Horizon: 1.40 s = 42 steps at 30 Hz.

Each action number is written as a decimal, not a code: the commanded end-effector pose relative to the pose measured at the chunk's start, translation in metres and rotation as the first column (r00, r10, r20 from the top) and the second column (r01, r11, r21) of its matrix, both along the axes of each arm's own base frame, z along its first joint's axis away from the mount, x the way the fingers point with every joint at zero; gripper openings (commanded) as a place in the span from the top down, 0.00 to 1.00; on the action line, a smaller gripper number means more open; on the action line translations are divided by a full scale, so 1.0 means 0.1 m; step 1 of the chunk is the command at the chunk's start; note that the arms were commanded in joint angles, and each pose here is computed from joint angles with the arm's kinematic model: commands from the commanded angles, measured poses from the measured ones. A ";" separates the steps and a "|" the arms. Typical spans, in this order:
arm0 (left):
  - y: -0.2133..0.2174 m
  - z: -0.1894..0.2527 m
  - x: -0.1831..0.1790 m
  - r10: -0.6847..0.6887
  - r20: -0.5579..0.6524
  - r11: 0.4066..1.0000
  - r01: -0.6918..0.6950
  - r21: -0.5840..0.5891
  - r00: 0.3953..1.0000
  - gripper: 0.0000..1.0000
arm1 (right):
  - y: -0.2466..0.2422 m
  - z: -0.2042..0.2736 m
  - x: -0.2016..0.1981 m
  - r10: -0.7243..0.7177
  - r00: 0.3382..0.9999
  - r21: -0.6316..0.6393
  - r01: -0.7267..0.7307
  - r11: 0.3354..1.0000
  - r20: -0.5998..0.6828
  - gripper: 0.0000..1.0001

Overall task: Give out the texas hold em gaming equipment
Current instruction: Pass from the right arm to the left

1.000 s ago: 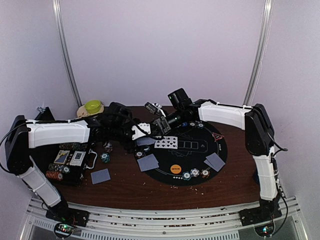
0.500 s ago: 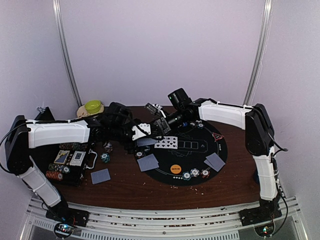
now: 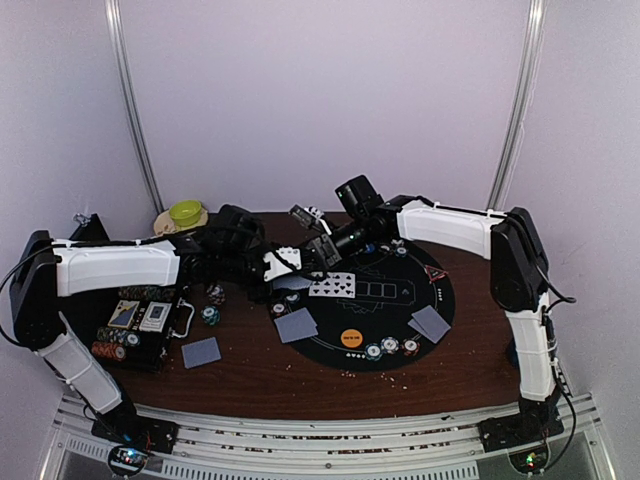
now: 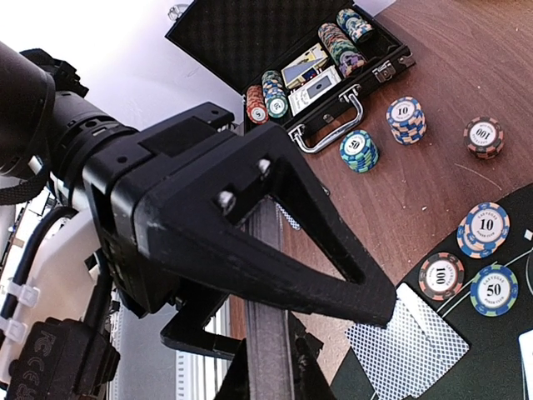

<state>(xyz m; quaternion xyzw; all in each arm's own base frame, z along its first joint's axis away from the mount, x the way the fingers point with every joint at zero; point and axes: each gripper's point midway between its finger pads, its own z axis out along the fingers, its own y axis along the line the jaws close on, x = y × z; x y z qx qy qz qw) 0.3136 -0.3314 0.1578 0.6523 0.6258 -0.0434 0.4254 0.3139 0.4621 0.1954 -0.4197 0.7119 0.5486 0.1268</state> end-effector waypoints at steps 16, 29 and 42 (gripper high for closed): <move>-0.03 0.06 0.08 0.018 0.029 1.000 -0.017 -0.024 0.999 0.46 | 0.01 0.16 -0.03 0.011 0.997 -0.002 -0.011 1.000 0.082 0.75; -0.05 0.07 0.06 0.006 0.023 1.000 -0.005 -0.030 1.000 0.46 | -0.17 0.10 0.17 -0.042 0.980 -0.087 0.060 0.994 0.197 0.75; -0.05 0.06 0.04 0.001 0.017 1.000 0.000 -0.030 1.000 0.46 | -0.31 0.18 0.18 -0.038 0.969 -0.096 0.063 0.993 0.245 0.76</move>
